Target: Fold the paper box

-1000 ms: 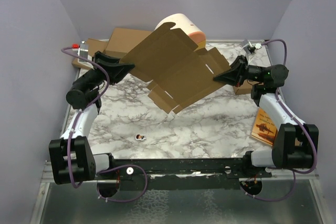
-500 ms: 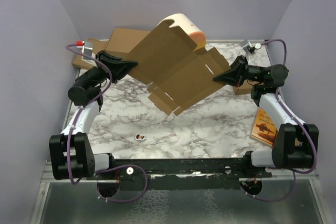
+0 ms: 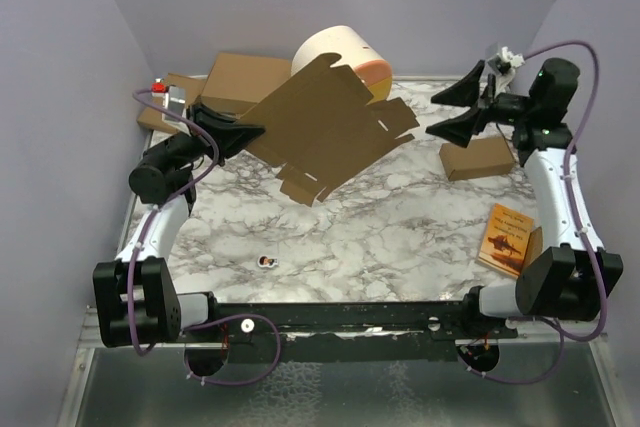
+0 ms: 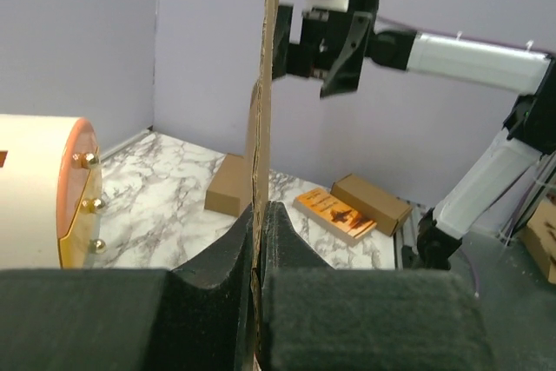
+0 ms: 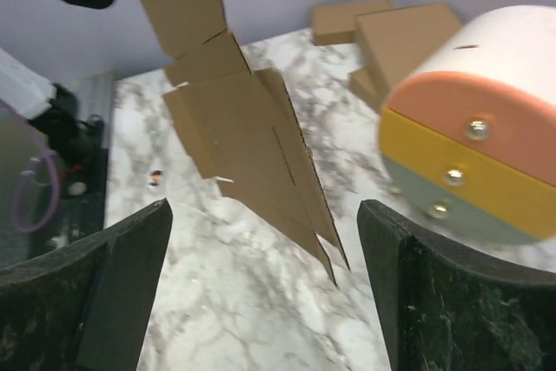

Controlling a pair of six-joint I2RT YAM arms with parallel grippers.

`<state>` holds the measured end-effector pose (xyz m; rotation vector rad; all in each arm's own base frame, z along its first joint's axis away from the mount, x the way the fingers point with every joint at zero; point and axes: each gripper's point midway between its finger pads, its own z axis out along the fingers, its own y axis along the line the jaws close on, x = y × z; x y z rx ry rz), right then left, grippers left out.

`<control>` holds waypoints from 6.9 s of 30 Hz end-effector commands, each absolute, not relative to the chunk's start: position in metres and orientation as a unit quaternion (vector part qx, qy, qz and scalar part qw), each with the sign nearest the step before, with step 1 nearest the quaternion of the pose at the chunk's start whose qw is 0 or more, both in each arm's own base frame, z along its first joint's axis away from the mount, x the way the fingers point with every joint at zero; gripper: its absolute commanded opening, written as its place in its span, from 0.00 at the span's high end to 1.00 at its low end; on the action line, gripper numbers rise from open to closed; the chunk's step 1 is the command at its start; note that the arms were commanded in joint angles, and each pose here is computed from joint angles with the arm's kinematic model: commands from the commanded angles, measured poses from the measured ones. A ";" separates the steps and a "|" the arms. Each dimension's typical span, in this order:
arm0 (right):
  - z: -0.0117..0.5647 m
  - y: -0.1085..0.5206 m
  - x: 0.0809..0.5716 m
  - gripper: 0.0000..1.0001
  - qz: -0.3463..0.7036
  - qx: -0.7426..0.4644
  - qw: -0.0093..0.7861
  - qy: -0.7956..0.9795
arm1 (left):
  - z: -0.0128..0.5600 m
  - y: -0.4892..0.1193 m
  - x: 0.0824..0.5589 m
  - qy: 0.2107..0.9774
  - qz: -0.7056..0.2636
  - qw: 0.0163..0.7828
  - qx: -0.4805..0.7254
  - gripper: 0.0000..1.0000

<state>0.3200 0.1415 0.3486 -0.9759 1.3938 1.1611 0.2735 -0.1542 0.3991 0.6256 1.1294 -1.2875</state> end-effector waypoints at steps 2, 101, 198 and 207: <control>0.351 0.116 0.335 0.11 0.388 -0.418 0.544 0.616 | 0.386 -0.156 0.252 0.479 -0.517 0.632 0.321 1.00; 0.300 0.239 0.267 0.72 0.483 -0.596 0.456 0.451 | 0.381 -0.188 0.208 0.453 -0.503 0.594 0.435 1.00; 0.369 0.106 0.295 0.08 0.464 -0.361 0.526 0.615 | 0.444 -0.161 0.246 0.529 -0.415 0.673 0.308 1.00; 0.338 0.089 0.303 0.07 0.467 -0.302 0.524 0.645 | 0.488 -0.164 0.238 0.496 -0.449 0.677 0.308 1.00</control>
